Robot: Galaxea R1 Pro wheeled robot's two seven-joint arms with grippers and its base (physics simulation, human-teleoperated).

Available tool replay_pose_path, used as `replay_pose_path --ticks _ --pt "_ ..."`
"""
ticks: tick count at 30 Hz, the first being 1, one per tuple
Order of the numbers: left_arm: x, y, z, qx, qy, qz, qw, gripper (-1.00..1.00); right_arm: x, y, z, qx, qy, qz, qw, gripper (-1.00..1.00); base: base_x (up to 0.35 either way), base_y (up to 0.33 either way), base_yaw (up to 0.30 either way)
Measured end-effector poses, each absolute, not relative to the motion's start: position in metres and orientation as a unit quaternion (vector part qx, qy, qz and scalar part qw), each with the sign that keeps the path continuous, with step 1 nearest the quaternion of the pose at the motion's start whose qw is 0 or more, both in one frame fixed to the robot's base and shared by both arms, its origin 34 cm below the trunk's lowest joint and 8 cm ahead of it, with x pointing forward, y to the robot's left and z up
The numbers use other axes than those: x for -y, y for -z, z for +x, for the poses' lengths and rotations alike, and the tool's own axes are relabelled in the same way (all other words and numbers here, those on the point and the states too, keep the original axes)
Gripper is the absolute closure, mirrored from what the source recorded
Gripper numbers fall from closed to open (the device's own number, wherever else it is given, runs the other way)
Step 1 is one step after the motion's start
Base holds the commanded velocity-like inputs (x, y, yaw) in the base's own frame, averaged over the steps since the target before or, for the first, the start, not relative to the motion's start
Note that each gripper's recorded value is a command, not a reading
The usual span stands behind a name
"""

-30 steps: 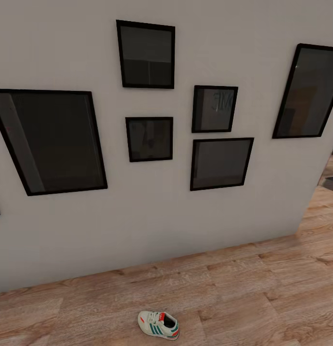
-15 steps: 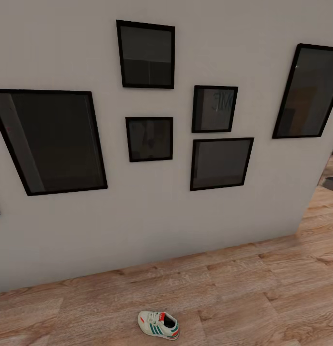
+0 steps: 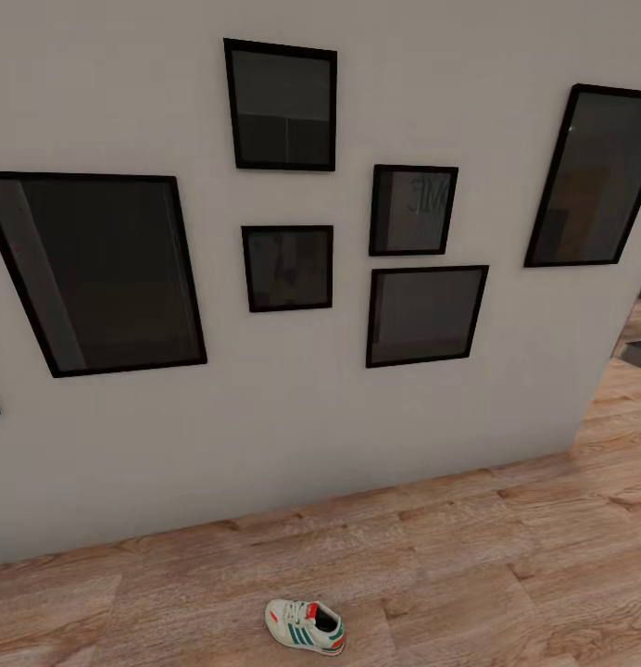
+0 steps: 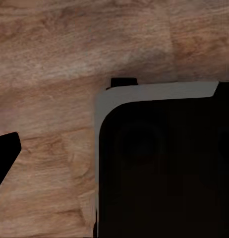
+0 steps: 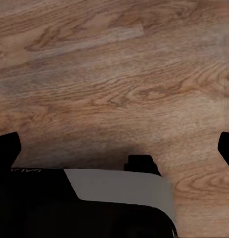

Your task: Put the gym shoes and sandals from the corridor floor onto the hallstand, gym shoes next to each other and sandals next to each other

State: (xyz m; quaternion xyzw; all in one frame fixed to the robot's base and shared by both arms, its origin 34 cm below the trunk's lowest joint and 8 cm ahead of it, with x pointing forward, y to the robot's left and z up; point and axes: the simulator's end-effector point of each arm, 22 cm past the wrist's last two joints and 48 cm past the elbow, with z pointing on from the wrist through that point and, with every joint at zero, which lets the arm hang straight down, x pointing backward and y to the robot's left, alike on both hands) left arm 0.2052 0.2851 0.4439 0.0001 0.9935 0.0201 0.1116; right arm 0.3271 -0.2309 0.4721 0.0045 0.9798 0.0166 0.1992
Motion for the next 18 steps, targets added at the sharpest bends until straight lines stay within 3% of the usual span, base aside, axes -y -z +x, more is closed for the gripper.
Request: replay_pose_path --ticks 9,18 --pt "-0.312 -0.467 0.298 -0.971 -0.037 0.004 0.235 -1.0 0.233 -0.514 0.402 -0.94 -0.015 0.006 0.341 -1.0 0.0 0.0 0.0" --pt "-0.3 -0.488 0.361 -0.954 -0.03 0.002 0.299 -1.0 0.241 -0.529 0.419 -0.923 -0.01 0.004 0.386 -1.0 0.0 0.0 0.0"
